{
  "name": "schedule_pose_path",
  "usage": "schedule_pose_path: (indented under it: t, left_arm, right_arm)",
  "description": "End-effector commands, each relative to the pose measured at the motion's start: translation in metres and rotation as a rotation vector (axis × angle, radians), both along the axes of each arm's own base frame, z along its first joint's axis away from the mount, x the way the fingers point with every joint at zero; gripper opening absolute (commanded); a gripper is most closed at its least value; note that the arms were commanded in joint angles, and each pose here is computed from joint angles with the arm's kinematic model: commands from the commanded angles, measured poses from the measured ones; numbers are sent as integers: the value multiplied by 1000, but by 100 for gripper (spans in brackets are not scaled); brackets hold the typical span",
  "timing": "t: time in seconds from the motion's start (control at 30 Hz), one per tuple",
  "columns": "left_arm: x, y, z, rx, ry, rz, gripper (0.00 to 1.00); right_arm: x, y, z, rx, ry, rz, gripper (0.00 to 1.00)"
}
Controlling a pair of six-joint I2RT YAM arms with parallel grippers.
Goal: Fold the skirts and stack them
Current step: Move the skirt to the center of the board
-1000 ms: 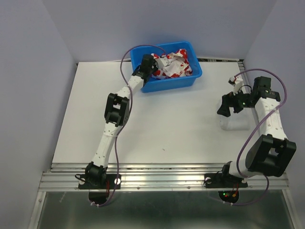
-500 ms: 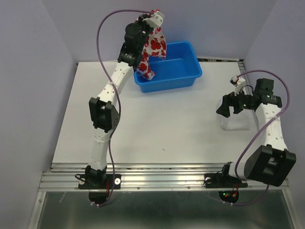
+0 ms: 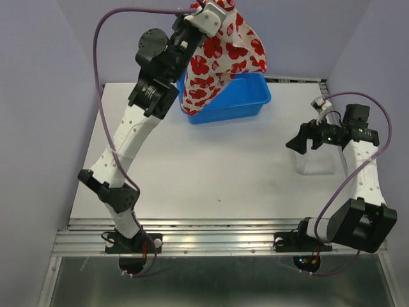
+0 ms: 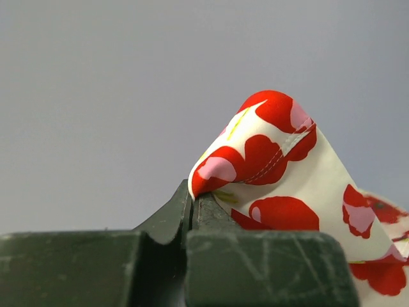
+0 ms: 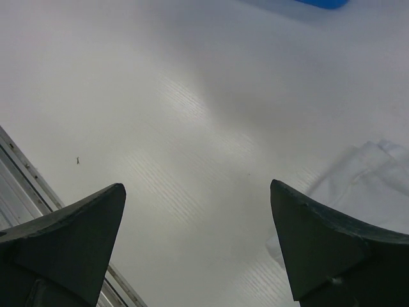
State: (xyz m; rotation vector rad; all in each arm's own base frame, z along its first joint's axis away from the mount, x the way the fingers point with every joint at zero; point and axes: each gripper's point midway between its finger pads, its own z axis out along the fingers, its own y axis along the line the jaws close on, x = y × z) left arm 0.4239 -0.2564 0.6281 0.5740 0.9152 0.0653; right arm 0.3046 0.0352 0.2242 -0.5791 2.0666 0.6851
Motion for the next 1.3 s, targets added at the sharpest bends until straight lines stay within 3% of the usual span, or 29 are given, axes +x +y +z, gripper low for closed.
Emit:
schedule_pose_path:
  t: [0.0, 0.1, 0.13, 0.2, 0.23, 0.4, 0.57, 0.87, 1.1, 1.2, 1.27]
  left_arm:
    - [-57, 14, 8, -82, 92, -79, 0]
    - [-77, 0, -50, -75, 286, -183, 0]
    - [-74, -13, -100, -24, 394, -212, 0]
    - [-101, -21, -137, 21, 477, -332, 0]
    - [-102, -28, -192, 73, 583, -349, 0]
    - [-142, -38, -310, 192, 816, -504, 0]
    - [-150, -38, -415, 336, 1016, -559, 0]
    - [-102, -2, -470, 304, 1200, -498, 0]
    - [-93, 28, -470, 273, 1209, -415, 0]
    - [-95, 37, -481, 283, 1240, -380, 9]
    - [-95, 43, -483, 269, 1263, -377, 21]
  right_arm:
    - [-11, 19, 20, 75, -71, 82, 100]
    - [-19, 20, 11, 55, -51, 105, 99]
    - [-22, 19, 8, 46, -46, 110, 99]
    - [-29, 18, 0, 14, -31, 126, 98]
    - [-32, 18, -6, 1, -25, 133, 98]
    - [-47, 13, -28, -63, 23, 141, 97]
    - [-62, 12, -50, -83, 101, 175, 95]
    - [-90, 54, -68, 41, 259, 235, 90]
    - [-89, 127, -73, -36, 223, 399, 88]
    - [-94, 152, -79, -33, 255, 462, 89]
    - [-92, 161, -90, -62, 273, 466, 89]
